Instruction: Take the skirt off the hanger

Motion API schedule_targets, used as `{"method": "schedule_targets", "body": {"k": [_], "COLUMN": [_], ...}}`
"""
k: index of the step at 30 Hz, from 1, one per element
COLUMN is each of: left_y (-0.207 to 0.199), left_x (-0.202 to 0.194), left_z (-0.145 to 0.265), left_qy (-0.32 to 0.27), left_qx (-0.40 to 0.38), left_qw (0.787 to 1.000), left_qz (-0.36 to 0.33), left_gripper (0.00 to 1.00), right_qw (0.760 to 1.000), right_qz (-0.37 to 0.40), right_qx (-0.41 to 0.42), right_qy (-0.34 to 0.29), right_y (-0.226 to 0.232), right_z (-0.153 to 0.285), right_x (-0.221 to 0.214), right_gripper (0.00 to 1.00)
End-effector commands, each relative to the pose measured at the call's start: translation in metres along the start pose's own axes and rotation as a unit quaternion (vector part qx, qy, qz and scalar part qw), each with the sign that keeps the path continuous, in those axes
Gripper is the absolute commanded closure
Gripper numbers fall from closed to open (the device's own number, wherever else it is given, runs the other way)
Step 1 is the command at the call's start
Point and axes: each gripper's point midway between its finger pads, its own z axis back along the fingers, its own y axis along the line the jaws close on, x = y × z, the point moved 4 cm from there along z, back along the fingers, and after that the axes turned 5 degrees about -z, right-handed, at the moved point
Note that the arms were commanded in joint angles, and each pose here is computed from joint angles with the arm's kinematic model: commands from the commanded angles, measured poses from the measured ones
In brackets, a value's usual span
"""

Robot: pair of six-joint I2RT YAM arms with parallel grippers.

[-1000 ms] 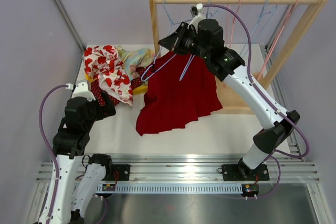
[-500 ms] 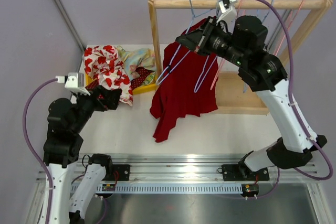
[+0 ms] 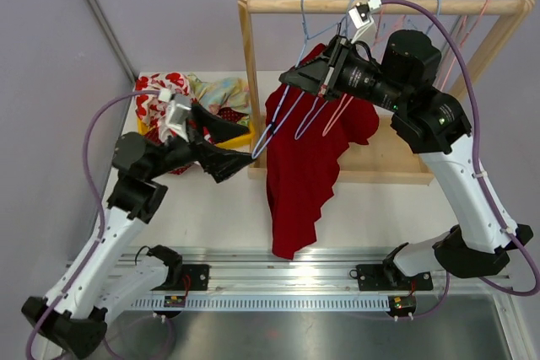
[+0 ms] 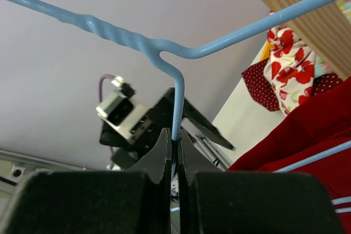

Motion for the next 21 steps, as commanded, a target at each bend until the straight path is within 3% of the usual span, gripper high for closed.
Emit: {"method": "schedule_targets", "body": {"k": [1, 8, 14, 17, 18, 21], "left_y": [-0.019, -0.011, -0.005, -0.007, -0.008, -0.013], "left_x": [-0.009, -0.018, -0.005, -0.002, 0.000, 0.001], "left_z": [-0.019, -0.040, -0.047, -0.050, -0.050, -0.049], "left_qy": [0.016, 0.003, -0.041, -0.052, -0.058, -0.060], "left_qx": [-0.080, -0.069, -0.050, -0.060, -0.063, -0.068], "left_qw": [0.996, 0.997, 0.997, 0.996, 0.996, 0.995], "left_qz": [-0.032, -0.037, -0.048, -0.036, -0.037, -0.035], "left_gripper": [0.01, 0.03, 0.40, 0.91, 1.00, 1.00], "right_qw": [0.993, 0.988, 0.988, 0.988, 0.989, 0.991], "right_qz": [0.029, 0.007, -0.003, -0.011, -0.012, -0.009], "right_qx": [0.109, 0.151, 0.155, 0.151, 0.150, 0.130], "right_qy": [-0.023, 0.000, -0.002, 0.000, 0.000, -0.004], "right_y": [0.055, 0.072, 0.070, 0.063, 0.061, 0.046], "right_z": [0.028, 0.041, 0.045, 0.042, 0.040, 0.031], "right_x": [0.013, 0.007, 0.003, -0.001, -0.002, -0.004], "right_gripper": [1.00, 1.00, 1.00, 1.00, 1.00, 1.00]}}
